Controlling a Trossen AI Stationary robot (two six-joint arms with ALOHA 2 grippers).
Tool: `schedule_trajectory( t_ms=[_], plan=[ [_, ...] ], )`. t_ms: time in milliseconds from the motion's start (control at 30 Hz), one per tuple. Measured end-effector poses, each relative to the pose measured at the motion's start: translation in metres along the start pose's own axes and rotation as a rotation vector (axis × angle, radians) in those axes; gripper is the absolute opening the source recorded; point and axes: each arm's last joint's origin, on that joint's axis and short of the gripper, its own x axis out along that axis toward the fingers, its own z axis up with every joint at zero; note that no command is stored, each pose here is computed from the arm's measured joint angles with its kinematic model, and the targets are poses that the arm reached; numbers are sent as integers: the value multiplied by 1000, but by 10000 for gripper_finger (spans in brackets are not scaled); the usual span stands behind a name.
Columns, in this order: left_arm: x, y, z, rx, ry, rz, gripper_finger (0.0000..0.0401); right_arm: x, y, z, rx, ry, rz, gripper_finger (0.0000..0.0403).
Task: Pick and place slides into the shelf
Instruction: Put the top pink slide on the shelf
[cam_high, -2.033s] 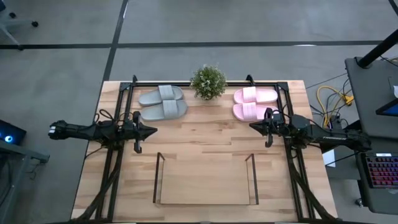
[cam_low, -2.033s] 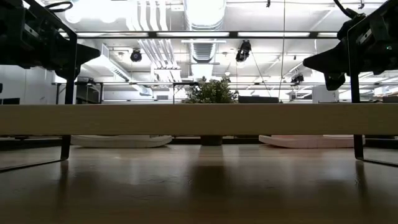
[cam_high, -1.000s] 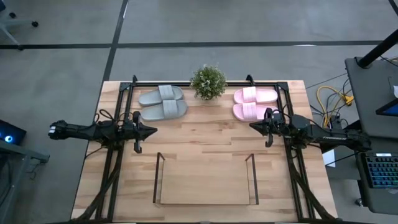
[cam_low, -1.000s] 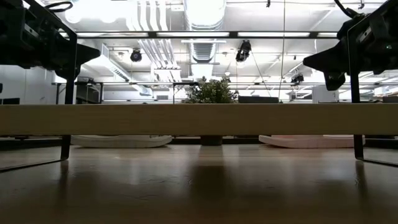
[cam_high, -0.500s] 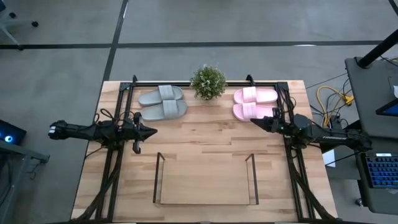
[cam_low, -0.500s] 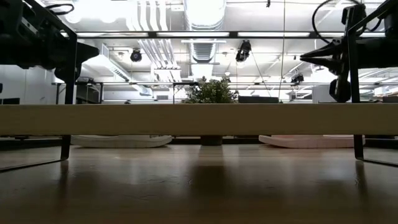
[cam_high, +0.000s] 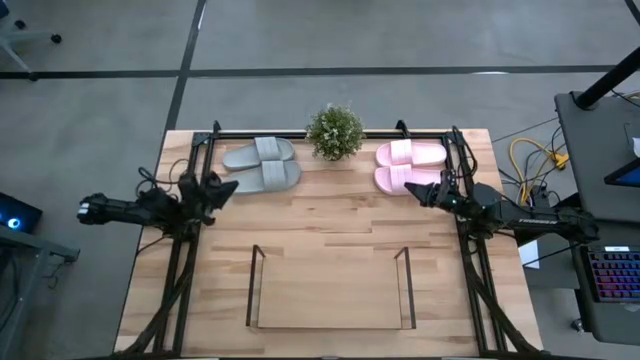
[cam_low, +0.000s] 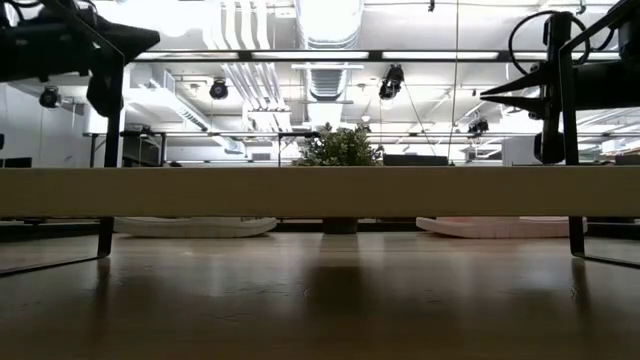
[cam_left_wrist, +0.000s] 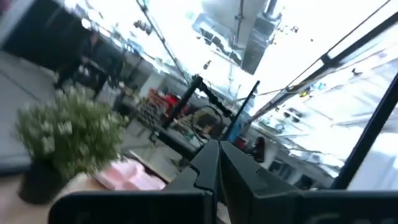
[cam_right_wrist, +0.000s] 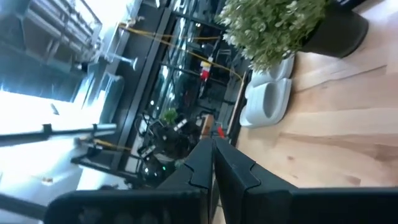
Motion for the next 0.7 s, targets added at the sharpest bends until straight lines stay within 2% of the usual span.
schedule_trajectory(
  t_ms=[100,167,233,367,533,700],
  plan=[
    [1,1,-1,58,-6,48,0,0,0,1,-37,-32,-10,9],
    [2,4,-4,28,-7,129,3,0,1,2,-37,-41,-4,13],
    [4,4,-5,10,-3,152,14,0,3,1,-38,-18,33,27],
    [11,-1,-2,10,20,154,58,-1,13,4,-51,-11,150,84],
    [20,-9,6,-35,-39,130,129,-4,27,10,-134,-116,279,166],
    [25,-17,19,-126,-183,70,148,-7,39,17,-250,-227,308,201]
  ],
)
